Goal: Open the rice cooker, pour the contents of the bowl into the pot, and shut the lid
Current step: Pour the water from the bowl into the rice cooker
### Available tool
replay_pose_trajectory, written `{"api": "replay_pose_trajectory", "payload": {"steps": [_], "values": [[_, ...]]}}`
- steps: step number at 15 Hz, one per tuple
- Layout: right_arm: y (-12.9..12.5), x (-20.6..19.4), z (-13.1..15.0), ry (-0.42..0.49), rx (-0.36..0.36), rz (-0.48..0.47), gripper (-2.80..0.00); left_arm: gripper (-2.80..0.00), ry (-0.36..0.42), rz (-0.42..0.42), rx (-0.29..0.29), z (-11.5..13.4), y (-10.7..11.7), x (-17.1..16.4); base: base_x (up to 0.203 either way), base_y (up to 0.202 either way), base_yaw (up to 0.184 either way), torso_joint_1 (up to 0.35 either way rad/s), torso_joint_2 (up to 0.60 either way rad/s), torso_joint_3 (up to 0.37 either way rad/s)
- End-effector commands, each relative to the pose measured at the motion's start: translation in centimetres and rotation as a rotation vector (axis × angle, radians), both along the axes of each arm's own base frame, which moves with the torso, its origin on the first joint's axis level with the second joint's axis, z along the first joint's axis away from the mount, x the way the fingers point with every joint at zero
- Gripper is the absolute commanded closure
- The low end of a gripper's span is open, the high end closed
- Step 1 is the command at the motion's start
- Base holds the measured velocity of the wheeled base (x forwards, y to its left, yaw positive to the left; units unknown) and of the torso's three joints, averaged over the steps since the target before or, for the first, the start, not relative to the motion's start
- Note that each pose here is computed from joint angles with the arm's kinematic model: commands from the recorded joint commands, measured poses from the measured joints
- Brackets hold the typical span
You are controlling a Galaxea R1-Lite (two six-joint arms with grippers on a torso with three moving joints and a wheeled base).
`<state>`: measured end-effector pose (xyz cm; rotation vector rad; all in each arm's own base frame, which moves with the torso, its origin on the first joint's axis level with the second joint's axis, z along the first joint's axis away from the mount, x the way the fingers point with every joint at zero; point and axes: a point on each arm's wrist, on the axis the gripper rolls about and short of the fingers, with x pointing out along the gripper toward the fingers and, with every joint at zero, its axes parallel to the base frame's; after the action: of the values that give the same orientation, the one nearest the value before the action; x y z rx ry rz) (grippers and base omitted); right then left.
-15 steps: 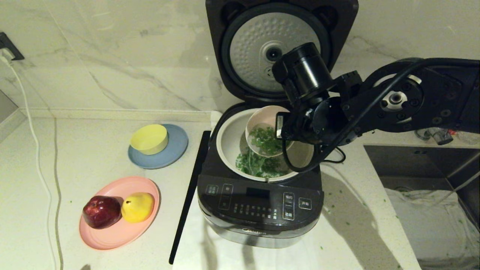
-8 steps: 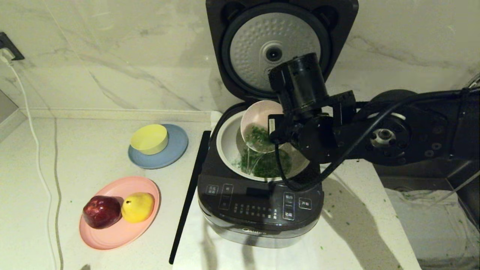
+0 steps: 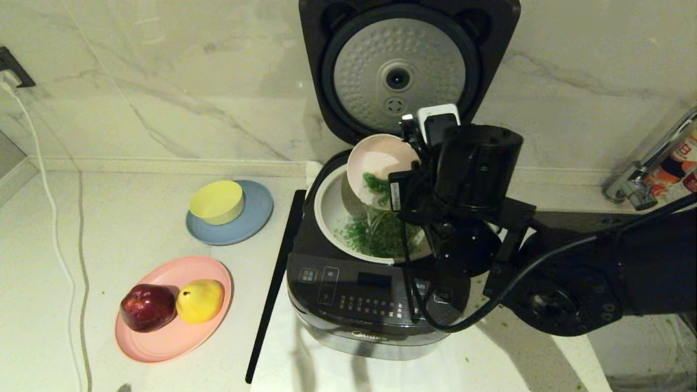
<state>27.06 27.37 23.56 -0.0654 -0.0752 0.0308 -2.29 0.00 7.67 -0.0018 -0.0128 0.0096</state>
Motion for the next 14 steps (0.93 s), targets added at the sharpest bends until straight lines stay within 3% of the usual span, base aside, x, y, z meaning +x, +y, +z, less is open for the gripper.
{"api": "replay_pose_trajectory", "payload": {"steps": [1,5,8,14], "values": [[-0.1,0.1,-0.1,-0.19,0.032,-0.031,0.0,0.0,0.01,0.0,0.0,-0.2,0.0,0.1,0.0,0.0,0.0,0.0,0.0,0.0],[0.1,0.3,-2.3,-0.243,-0.025,-0.021,0.0,0.0,0.008,0.0,0.0,-0.2,0.0,0.1,0.0,0.0,0.0,0.0,0.0,0.0],[0.3,0.3,-2.7,-0.239,-0.038,-0.011,0.0,0.0,0.01,0.001,0.0,-0.2,0.0,0.1,0.0,0.0,0.0,0.0,0.0,0.0],[0.3,0.3,-3.3,-0.244,-0.13,0.017,0.0,0.0,0.01,0.001,0.0,-0.2,0.0,0.1,0.0,0.0,0.0,0.0,0.0,0.0]]}}
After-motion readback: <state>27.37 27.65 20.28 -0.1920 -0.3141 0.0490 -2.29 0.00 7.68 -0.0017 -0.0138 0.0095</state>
